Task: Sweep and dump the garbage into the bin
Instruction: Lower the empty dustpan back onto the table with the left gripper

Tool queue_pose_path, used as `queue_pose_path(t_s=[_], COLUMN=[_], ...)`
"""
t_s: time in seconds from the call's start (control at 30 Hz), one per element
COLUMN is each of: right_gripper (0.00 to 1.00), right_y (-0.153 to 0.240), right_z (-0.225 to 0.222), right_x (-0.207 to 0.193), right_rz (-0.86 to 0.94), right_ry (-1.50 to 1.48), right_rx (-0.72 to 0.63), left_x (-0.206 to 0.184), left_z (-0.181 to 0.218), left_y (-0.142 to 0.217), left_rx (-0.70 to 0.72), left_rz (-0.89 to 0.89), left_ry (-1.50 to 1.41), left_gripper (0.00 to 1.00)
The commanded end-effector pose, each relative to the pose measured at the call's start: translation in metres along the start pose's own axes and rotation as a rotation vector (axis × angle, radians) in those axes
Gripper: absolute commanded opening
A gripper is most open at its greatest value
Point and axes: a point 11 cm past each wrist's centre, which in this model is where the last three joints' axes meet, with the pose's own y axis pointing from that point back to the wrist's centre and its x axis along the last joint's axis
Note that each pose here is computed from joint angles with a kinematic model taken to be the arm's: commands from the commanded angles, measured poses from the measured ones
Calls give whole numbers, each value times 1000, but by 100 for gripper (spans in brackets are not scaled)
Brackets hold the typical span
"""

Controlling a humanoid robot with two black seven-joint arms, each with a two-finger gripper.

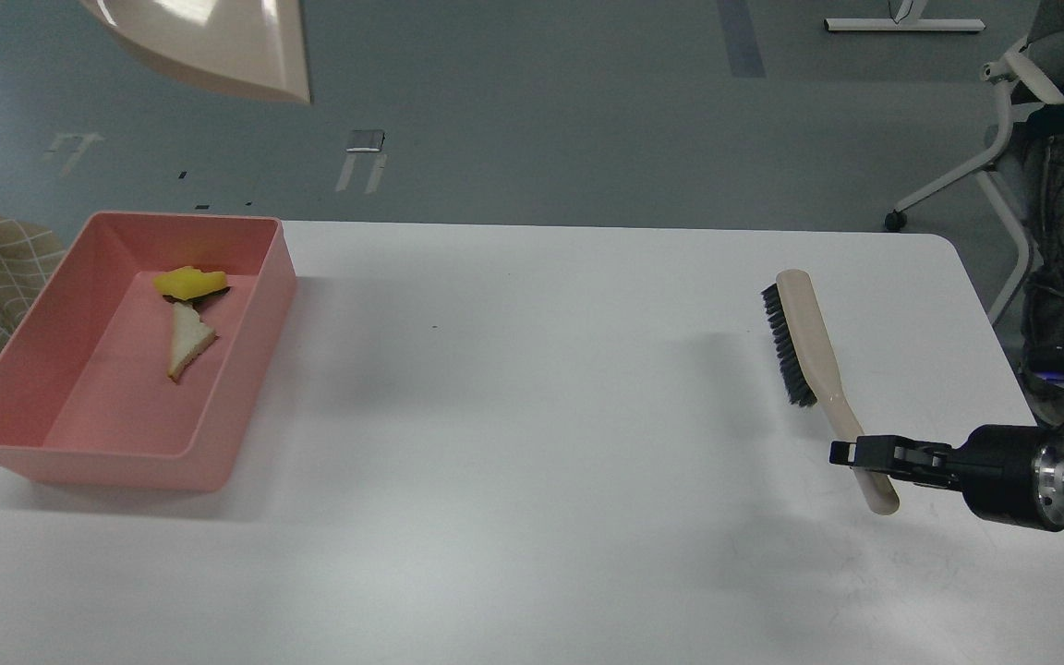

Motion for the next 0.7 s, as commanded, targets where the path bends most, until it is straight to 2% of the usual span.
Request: queue_pose_path(t_s=[0.0,0.27,0.53,0.67], right_gripper=[0,0,0,0], right_y=[1,11,13,13], right_z=[3,14,21,22], right_x=[1,1,-3,-3], right_rz=[3,9,4,4], right_ry=[-2,-13,-26,-26], right_rx=[-9,-34,-51,-52], left_x=[-76,-201,-254,-258], left_z=[-20,-56,-97,-119], left_y=[-21,-19,14,23], left_rx=[27,139,262,309], left_rz=[-103,-235,-220,-192], left_ry=[97,223,313,319], left_gripper=[0,0,0,0])
